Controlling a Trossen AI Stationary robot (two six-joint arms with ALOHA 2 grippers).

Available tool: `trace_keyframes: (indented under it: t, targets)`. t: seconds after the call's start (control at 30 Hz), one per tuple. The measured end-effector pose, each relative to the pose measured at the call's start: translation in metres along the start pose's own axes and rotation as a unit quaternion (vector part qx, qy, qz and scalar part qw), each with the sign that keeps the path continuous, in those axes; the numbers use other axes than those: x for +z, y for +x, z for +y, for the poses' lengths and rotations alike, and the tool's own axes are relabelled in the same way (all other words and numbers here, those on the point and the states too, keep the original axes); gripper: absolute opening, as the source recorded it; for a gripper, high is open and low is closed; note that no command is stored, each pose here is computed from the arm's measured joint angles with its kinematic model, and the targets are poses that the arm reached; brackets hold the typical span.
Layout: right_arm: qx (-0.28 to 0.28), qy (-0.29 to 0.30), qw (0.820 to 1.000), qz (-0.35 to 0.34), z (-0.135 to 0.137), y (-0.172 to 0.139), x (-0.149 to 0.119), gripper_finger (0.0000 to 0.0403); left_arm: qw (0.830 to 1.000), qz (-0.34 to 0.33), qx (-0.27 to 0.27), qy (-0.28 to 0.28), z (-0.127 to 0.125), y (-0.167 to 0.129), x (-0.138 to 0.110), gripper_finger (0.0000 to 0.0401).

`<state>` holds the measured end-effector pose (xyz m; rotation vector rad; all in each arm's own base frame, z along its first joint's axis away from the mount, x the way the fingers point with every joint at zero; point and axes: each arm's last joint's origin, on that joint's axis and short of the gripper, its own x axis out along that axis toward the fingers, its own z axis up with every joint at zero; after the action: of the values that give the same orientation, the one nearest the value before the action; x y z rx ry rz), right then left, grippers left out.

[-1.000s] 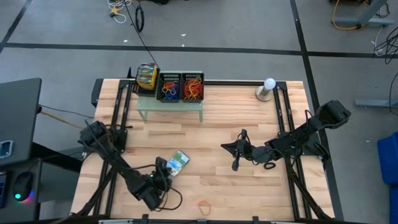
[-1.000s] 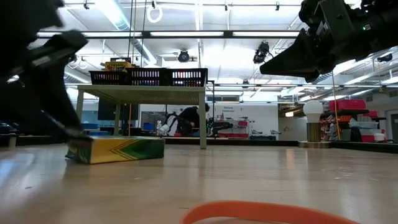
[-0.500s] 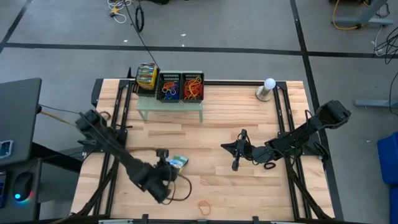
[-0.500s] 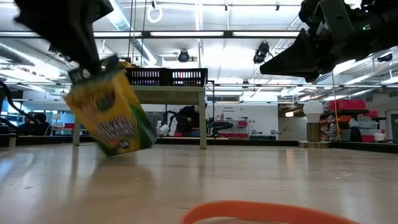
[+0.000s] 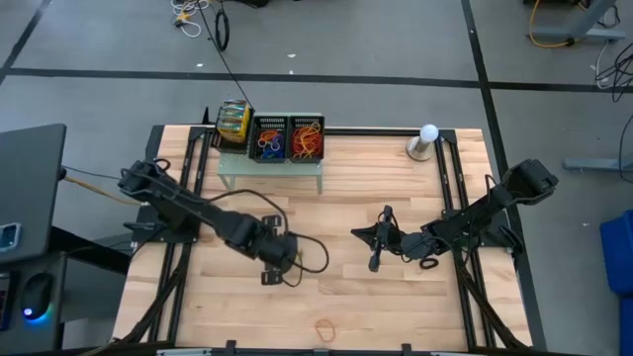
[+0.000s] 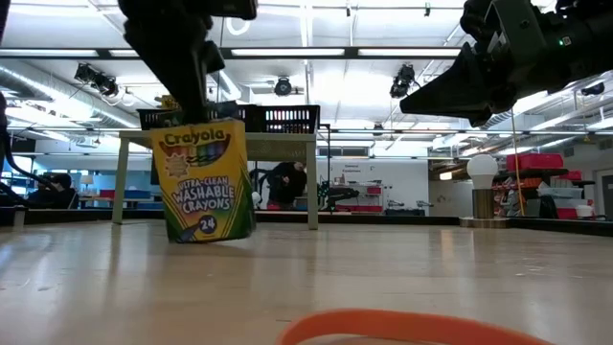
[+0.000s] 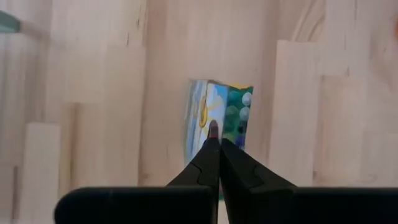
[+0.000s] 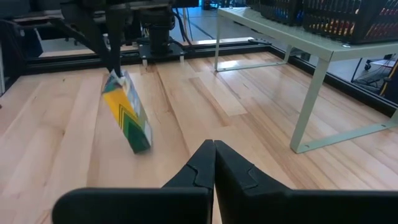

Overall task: Pick & Place Office Desk Supplies
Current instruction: Put the crayon box into left black bin on the shelf

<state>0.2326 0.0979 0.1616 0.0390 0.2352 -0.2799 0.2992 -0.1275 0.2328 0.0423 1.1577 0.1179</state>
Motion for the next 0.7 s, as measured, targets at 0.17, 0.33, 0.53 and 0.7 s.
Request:
trace_keyframes:
  t: [0.17, 0.33, 0.53, 0.7]
  targets:
    - [0.000, 0.000, 1.000, 0.000, 0.000, 0.000, 0.000, 0.0007, 1.000, -0.003, -0.011, 0.001, 0.002, 0.006, 0.005, 0.0005]
    - [0.001, -0.001, 1.000, 0.001, 0.000, 0.000, 0.000, 0.0007, 1.000, -0.005, -0.006, -0.008, 0.001, 0.007, 0.005, 0.0023]
    - [0.001, -0.001, 1.000, 0.002, 0.000, 0.000, 0.000, 0.0007, 1.000, -0.005, 0.000, -0.013, 0.005, 0.008, 0.006, 0.0075]
    - [0.001, -0.001, 1.000, 0.002, 0.000, 0.000, 0.000, 0.0007, 1.000, -0.005, 0.005, -0.019, 0.012, 0.010, 0.009, 0.0106]
